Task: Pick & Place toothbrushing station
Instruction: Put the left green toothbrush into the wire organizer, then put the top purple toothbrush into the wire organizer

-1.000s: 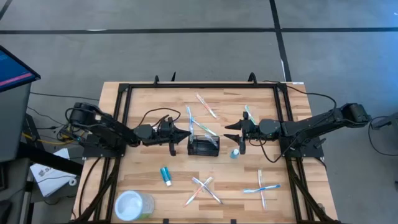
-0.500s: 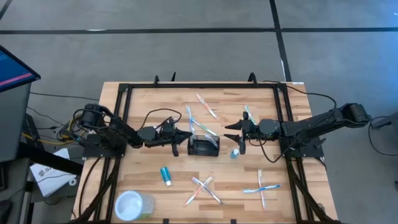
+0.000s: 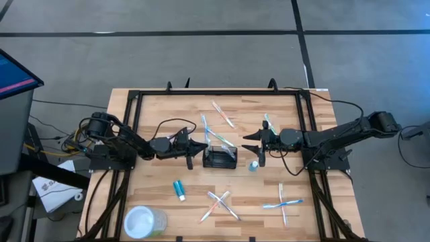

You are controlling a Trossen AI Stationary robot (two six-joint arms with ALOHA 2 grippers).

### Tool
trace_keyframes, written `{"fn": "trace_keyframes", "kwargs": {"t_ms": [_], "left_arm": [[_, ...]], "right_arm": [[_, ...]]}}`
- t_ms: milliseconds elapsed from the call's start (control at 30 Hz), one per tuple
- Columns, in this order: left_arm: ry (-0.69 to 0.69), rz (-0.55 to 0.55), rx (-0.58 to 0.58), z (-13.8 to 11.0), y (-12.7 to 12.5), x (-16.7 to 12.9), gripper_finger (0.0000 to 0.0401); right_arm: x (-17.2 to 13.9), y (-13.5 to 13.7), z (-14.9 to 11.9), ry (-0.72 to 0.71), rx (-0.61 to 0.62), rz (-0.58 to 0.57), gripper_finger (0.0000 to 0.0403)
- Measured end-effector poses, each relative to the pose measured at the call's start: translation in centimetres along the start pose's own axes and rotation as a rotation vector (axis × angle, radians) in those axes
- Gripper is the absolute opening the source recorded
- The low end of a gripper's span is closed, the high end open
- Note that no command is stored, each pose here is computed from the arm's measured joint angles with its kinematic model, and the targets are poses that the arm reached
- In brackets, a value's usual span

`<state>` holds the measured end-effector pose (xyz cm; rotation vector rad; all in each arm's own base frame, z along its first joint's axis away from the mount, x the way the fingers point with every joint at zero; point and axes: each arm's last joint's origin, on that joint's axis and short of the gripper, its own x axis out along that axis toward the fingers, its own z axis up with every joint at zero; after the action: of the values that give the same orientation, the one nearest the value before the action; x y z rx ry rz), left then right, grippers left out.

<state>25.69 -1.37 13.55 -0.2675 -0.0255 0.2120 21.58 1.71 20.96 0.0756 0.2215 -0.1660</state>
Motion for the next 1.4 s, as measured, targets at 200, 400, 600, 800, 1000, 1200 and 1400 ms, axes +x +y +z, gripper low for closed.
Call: {"fn": "trace_keyframes", "kwargs": {"t_ms": [200, 400, 600, 800, 1000, 1200, 1400], "left_arm": [[-0.002, 0.0, -0.001, 0.0, 0.0, 0.0, 0.0034], [-0.002, 0.003, 0.0, 0.1, 0.1, 0.0, 0.0065], [-0.016, 0.036, 0.005, 0.2, 0.2, 0.0, 0.0072], [0.029, 0.086, 0.035, 0.9, 0.8, -0.1, 0.0059], [0.183, 0.227, 0.056, 2.1, 1.5, -1.5, 0.0057], [0.327, 0.377, 0.049, 3.3, 3.2, -3.6, 0.0056], [0.446, 0.467, 0.018, 3.3, 5.2, -4.8, 0.0056]], "right_arm": [[0.0, 0.0, 0.0, 0.004, -0.001, 0.0, 0.0161], [0.0, 0.0, 0.0, 0.004, -0.001, -0.001, 0.0161], [0.0, 0.0, -0.1, 0.009, -0.001, -0.001, 0.0161], [0.0, 0.0, -0.1, 0.01, 0.0, -0.001, 0.0161], [0.0, 0.0, -0.1, 0.011, -0.001, -0.001, 0.0161], [0.1, -0.3, -0.1, 0.01, 0.001, -0.018, 0.0161], [0.1, -0.6, -0.1, 0.009, 0.006, -0.029, 0.0161]]}}
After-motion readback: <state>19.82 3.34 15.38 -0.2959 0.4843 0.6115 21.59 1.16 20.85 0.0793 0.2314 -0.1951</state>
